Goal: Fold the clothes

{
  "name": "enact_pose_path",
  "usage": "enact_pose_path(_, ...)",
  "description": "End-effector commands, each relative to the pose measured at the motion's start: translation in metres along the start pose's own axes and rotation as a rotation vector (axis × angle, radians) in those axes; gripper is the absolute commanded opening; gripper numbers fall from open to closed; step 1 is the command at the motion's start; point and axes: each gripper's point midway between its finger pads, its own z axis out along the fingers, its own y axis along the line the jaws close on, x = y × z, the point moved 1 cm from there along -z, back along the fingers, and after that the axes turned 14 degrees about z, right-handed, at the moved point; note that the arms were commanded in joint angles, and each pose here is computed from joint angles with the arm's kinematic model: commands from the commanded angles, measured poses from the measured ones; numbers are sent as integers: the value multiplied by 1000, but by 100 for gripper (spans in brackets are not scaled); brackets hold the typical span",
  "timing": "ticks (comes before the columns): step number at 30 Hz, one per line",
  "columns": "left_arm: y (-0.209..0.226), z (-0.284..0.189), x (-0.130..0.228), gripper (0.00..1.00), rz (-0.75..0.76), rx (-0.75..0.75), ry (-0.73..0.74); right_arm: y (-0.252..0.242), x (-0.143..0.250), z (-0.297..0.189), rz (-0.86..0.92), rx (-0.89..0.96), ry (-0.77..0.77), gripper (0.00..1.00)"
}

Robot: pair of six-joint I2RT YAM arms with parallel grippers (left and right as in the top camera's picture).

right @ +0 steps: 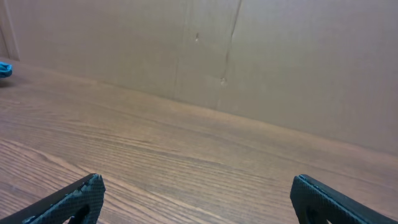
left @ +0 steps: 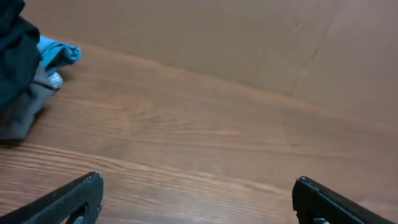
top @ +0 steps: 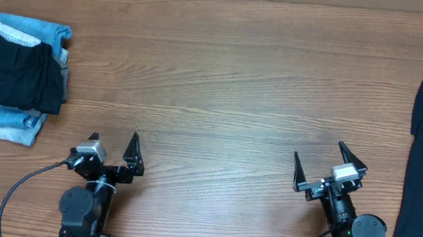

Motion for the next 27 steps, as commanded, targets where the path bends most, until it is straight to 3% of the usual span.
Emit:
enact_pose_path(1, 1, -4, -13, 100, 147, -19, -65, 0, 2, 0, -3, 1, -2, 100)
enact_pose_path(27, -2, -4, -11, 100, 153, -23, -59, 0, 2, 0, -3, 1, -2, 100)
